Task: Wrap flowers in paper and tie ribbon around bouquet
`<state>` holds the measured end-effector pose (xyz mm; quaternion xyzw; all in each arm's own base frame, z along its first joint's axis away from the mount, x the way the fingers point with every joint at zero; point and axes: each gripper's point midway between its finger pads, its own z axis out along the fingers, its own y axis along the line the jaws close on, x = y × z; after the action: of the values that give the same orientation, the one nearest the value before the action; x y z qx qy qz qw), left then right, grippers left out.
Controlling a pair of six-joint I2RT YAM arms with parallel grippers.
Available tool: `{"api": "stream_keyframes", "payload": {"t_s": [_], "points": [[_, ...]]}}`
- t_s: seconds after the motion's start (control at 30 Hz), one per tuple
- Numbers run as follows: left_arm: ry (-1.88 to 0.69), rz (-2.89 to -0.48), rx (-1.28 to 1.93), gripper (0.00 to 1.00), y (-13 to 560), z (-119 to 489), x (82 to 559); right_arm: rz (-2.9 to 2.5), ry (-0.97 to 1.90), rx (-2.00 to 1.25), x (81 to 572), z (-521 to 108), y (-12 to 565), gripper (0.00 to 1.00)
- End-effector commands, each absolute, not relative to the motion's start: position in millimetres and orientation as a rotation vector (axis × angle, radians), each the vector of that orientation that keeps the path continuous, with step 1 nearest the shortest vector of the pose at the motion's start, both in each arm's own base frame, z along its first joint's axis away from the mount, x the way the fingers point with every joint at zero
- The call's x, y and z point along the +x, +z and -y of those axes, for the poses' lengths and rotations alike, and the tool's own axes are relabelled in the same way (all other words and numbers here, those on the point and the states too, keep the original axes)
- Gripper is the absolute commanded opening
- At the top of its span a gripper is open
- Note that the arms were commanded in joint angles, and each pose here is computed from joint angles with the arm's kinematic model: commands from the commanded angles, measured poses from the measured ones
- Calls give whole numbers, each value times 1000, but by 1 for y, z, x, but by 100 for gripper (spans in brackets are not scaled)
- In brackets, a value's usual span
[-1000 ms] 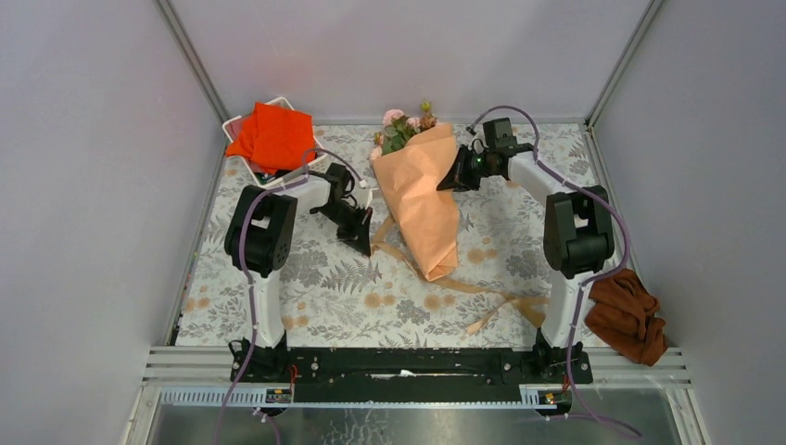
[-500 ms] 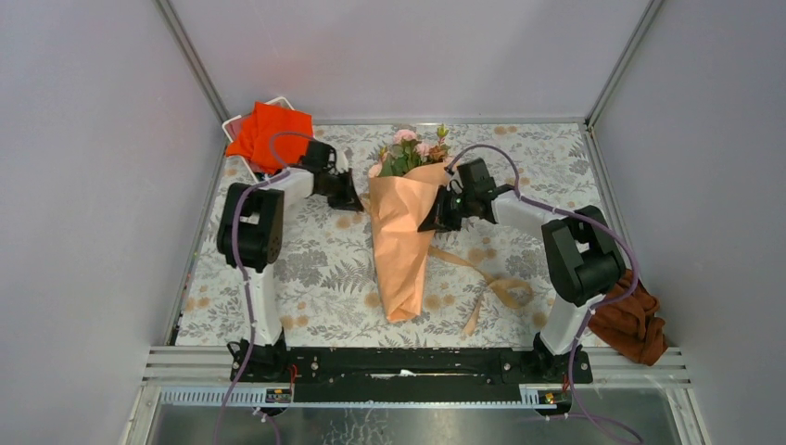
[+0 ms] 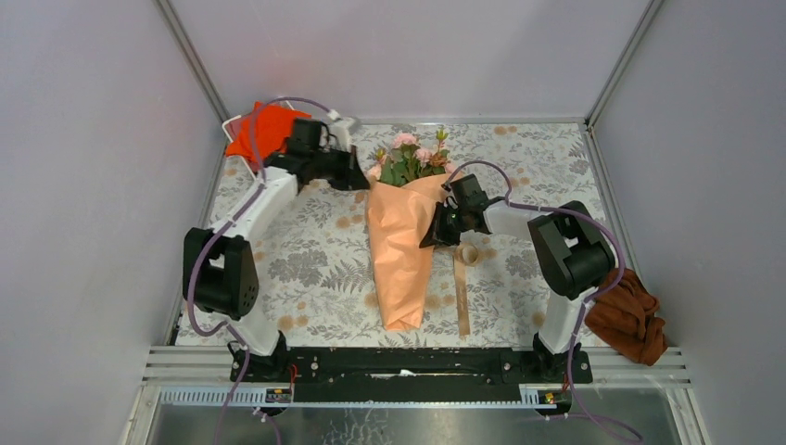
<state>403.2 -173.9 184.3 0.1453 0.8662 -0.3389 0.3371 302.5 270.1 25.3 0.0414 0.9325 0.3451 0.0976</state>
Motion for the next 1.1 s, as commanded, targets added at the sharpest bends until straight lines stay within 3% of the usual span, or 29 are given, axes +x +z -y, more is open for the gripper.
{"api": "stream_keyframes", "payload": {"t_s": [0.0, 0.17, 0.33, 0.6, 0.83, 1.07], "points": [[-1042, -2255, 792, 0, 168, 248, 336, -2731, 977, 58, 311, -272, 29, 6], [-1122, -2344, 884, 0, 116, 285, 320, -2707, 971, 4, 312, -271, 45, 22], [-1094, -2387, 957, 0, 73, 310, 319, -2683, 925, -29, 314, -266, 66, 32], [-1056, -2493, 962, 0, 27, 312, 319, -2668, 539, 17, 298, -204, 94, 52], [-1067, -2505, 958, 0, 22, 311, 315, -2800, 279, 112, 247, -156, 49, 61], [-1057, -2497, 955, 0, 26, 311, 316, -2824, 264, 45, 232, -176, 29, 68]]}}
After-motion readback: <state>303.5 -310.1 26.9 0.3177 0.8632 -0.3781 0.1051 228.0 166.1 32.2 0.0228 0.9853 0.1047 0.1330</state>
